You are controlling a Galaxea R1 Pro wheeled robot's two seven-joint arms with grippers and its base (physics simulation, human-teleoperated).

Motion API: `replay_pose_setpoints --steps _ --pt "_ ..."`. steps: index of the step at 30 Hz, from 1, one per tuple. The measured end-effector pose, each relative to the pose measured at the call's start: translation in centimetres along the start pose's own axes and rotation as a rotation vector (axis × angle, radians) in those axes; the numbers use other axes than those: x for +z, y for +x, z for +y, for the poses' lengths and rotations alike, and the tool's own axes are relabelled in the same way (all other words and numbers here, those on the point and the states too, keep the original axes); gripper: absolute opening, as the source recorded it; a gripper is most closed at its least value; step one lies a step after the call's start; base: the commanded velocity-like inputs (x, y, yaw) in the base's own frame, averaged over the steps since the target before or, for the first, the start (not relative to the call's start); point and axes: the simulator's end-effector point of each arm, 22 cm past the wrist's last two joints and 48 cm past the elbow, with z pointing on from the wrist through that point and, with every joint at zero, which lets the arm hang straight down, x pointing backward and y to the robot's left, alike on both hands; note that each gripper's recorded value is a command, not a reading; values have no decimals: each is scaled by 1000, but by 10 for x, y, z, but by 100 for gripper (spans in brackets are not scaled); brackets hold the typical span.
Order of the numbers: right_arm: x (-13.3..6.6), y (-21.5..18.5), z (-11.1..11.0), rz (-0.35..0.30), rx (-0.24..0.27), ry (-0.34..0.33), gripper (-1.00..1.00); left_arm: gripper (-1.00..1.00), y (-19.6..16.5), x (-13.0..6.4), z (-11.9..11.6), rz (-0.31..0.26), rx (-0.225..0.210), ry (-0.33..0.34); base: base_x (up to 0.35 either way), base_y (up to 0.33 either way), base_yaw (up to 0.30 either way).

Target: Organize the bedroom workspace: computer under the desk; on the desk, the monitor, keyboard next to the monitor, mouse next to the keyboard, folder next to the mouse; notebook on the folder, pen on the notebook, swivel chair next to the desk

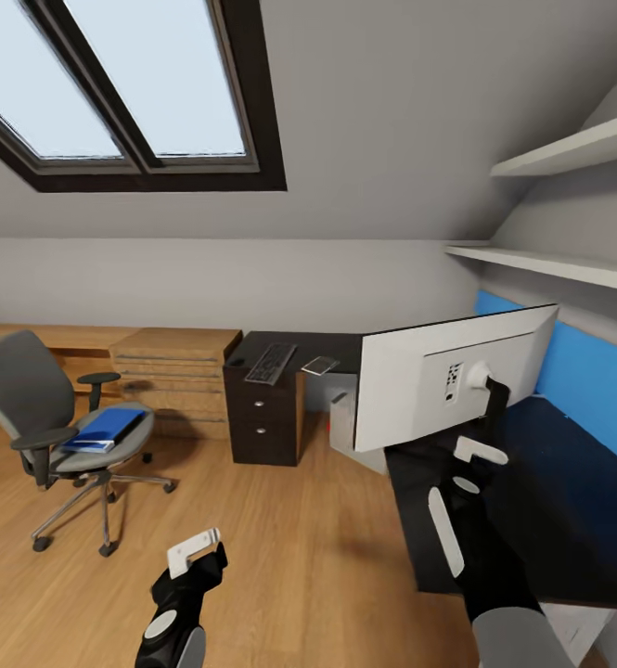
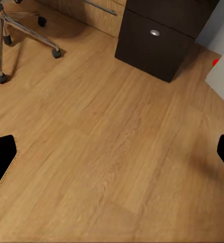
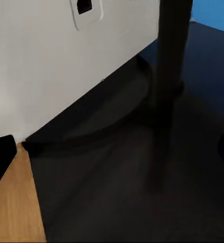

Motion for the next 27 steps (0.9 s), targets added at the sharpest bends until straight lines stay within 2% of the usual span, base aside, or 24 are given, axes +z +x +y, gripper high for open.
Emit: replay_pose_setpoints --steps 1,2,5,8,13,17,27 --pt "-2 1 6 -2 -10 -11 100 100 1 0 0 1 1 1 93 331 0" --pt "-12 7 30 -10 -61 -60 100 100 3 -2 -7 5 9 14 104 330 0" --pt "-15 8 37 -17 -82 -68 100 100 7 -5 -20 7 31 39 151 313 0" --pt "-17 8 32 -22 -91 -35 100 100 9 -8 -30 8 49 59 231 263 0" --pt "-17 9 22 -26 -100 5 100 100 11 -9 -33 9 55 66 270 220 0" --pt "-18 4 19 -54 -139 28 100 100 15 -9 -33 17 59 64 238 109 0" --pt "-26 8 26 -100 -180 17 100 100 17 -8 -33 20 61 62 45 16 0"
